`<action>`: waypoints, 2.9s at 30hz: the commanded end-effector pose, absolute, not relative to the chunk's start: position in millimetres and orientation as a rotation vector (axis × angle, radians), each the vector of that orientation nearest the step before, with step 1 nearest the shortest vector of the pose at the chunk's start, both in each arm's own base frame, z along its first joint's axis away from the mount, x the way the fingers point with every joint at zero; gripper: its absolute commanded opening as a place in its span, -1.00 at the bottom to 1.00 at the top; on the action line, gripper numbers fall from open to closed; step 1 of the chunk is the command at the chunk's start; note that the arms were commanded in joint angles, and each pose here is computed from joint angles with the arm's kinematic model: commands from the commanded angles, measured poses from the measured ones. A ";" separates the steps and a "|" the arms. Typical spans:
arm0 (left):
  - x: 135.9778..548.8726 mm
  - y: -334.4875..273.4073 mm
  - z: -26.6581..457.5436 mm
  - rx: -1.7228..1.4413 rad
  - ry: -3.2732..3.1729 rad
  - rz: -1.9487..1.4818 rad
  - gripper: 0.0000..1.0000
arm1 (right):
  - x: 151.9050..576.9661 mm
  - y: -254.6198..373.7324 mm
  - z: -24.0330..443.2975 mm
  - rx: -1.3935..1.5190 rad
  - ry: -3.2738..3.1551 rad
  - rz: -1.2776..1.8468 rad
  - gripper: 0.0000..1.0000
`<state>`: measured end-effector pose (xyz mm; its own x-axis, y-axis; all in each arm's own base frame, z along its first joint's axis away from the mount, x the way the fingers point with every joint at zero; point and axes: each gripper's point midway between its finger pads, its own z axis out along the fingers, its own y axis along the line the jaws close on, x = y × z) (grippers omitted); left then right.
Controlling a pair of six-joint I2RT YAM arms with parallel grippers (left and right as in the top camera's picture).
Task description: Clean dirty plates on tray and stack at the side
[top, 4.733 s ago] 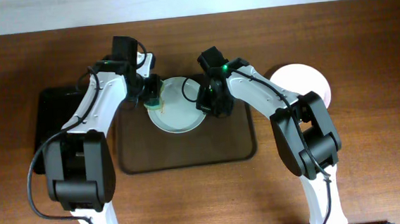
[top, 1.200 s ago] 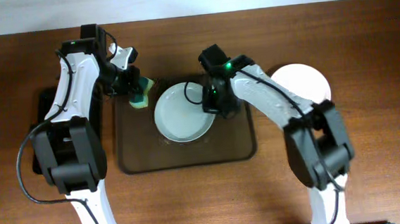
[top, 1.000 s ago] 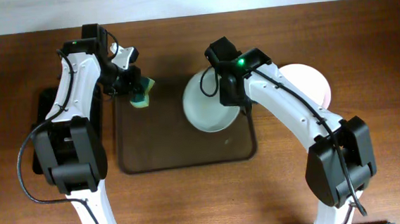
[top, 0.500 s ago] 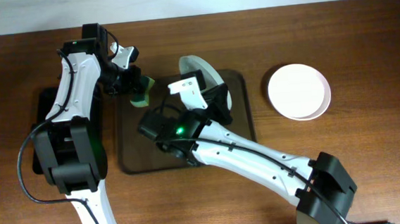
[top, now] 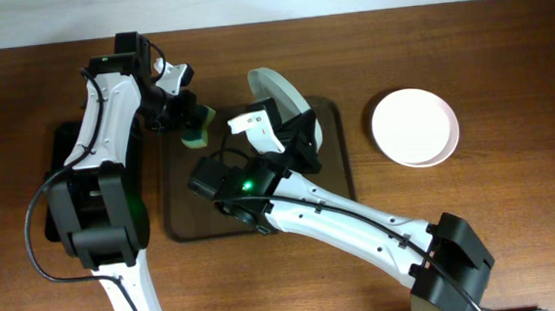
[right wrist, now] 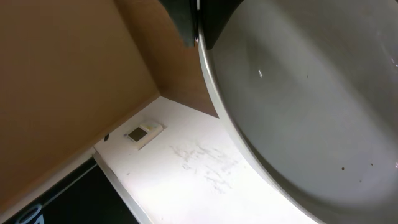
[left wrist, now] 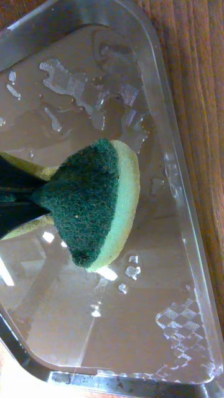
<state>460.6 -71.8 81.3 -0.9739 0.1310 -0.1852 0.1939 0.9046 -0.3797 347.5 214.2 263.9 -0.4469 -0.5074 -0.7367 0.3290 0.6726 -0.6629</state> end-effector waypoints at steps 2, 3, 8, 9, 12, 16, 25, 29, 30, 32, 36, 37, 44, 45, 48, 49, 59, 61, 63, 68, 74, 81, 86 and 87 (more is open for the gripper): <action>460.4 -74.3 80.3 0.264 2.909 -0.610 -0.99 | 344.3 211.6 276.1 -0.069 1.779 -0.896 -0.92; 460.4 -74.2 80.3 0.264 2.909 -0.609 -0.99 | 344.3 211.7 276.2 -0.069 1.778 -0.895 -0.92; 460.5 -74.2 80.3 0.265 2.909 -0.609 -0.99 | 344.4 211.7 274.7 -0.057 1.786 -0.881 -0.92; 460.7 -74.2 80.3 0.265 2.908 -0.609 -0.99 | 346.7 208.9 266.3 -0.028 1.834 -0.848 -0.92; 460.6 -74.2 80.3 0.265 2.908 -0.609 -0.99 | 362.0 174.4 206.6 0.165 2.205 -0.692 -0.92; 461.1 -74.1 80.4 0.265 2.907 -0.608 -0.99 | 374.7 117.8 163.0 0.468 2.536 -0.520 -0.92; 461.4 -73.6 80.2 0.265 2.907 -0.603 -0.99 | 393.7 -60.0 154.6 0.961 2.614 -0.426 -0.92; 464.8 -73.7 80.7 0.268 2.892 -0.599 -0.99 | 385.9 -100.6 129.0 1.041 2.651 -0.357 -0.92; 465.5 -73.7 80.8 0.269 2.889 -0.598 -0.99 | 384.9 -97.9 114.1 1.041 2.662 -0.332 -0.92; 465.6 -73.7 80.8 0.269 2.889 -0.598 -0.99 | 384.7 -84.7 86.2 1.015 2.700 -0.232 -0.92; 465.6 -73.8 80.8 0.269 2.889 -0.598 -0.99 | 372.4 -69.9 51.2 1.020 2.757 -0.135 -0.53; 465.6 -73.7 80.8 0.269 2.889 -0.598 -0.99 | 370.6 -69.1 50.8 1.022 2.765 -0.134 0.01; 447.3 -34.9 142.8 0.117 2.907 -0.450 -0.99 | 393.5 -8.4 97.3 0.736 2.808 0.238 0.27; 438.2 -23.1 156.1 0.085 2.917 -0.352 -0.99 | 393.6 0.4 97.2 0.706 2.818 0.242 0.28; 405.9 52.8 184.6 -0.379 2.920 0.243 -0.99 | 399.9 29.2 99.2 0.594 2.817 0.261 0.29; 400.6 69.0 186.2 -0.484 2.898 0.339 -0.99 | 401.2 34.3 99.7 0.574 2.815 0.265 0.32; 381.2 152.3 90.5 -0.938 2.822 0.292 0.12 | 394.5 34.7 97.7 0.556 2.845 0.251 0.33; 382.9 152.8 90.7 -0.937 2.815 0.290 0.44 | 391.8 34.7 97.1 0.533 2.860 0.245 0.30; 390.1 145.8 93.5 -0.927 2.805 0.213 0.52 | 389.4 37.1 105.6 0.486 2.865 0.261 0.19; 426.1 77.1 198.2 -0.336 2.654 -0.075 0.53 | 364.8 34.5 213.9 0.361 2.710 0.269 0.27; 425.5 37.8 219.6 -0.225 2.617 -0.138 0.98 | 263.2 20.2 322.6 0.333 2.451 0.232 0.61; 425.5 37.8 219.4 -0.226 2.617 -0.138 0.98 | 213.8 17.1 362.4 0.305 2.276 0.250 0.97; 425.5 37.8 219.4 -0.226 2.617 -0.138 0.98 | 217.9 1.3 349.3 0.293 2.167 0.140 0.97; 425.5 37.8 219.4 -0.226 2.617 -0.138 0.98 | 220.4 1.6 343.1 0.255 2.097 0.136 0.97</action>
